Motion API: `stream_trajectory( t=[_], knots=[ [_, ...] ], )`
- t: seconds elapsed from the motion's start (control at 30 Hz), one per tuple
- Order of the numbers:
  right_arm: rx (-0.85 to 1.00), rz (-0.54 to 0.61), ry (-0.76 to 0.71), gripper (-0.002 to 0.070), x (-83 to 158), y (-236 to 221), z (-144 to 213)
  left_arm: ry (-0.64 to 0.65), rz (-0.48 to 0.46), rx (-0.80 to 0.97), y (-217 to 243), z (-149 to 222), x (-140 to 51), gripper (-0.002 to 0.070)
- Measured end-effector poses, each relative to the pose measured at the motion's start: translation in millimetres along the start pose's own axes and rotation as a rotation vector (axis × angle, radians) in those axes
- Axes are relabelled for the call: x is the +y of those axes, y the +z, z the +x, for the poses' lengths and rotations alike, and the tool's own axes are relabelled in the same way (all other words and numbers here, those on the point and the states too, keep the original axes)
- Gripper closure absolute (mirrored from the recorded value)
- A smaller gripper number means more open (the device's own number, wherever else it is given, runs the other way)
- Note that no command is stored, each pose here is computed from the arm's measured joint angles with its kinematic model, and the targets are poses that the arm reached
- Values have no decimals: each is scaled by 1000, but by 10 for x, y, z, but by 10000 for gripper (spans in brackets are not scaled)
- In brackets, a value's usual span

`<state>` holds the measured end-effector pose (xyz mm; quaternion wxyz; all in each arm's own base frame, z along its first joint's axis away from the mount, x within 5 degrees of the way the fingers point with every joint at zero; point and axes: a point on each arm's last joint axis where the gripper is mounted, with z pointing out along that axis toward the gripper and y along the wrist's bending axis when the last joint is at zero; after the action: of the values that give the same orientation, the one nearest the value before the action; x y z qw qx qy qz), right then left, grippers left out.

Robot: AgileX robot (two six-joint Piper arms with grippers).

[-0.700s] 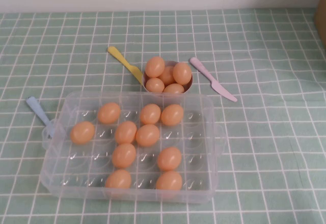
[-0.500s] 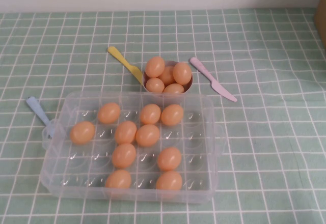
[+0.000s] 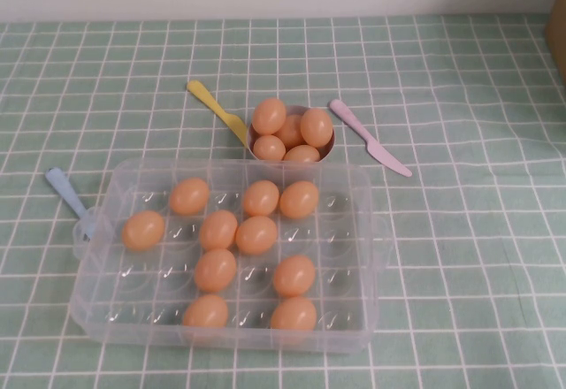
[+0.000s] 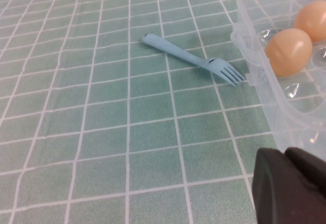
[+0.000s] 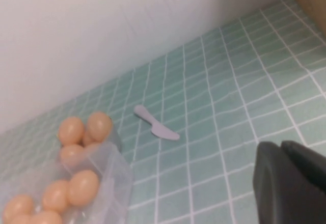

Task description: Take an egg out of the egg box

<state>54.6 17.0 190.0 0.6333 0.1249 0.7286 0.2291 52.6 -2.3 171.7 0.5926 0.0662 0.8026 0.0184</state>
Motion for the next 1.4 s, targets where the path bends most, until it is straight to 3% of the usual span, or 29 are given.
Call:
stream_trajectory(
  t=[0.23,0.73,1.13,1.4],
  knots=[
    [-65,-31,214,694,22,-2,-62,0,0,0,0,0,0,678],
    [-14,-77,222,694,123,-10,-118,0,0,0,0,0,0,678],
    [483,-90,43,694,505,326,-535,0,0,0,0,0,0,678],
    [807,-59,-49,694,568,636,-726,0,0,0,0,0,0,678]
  ],
)
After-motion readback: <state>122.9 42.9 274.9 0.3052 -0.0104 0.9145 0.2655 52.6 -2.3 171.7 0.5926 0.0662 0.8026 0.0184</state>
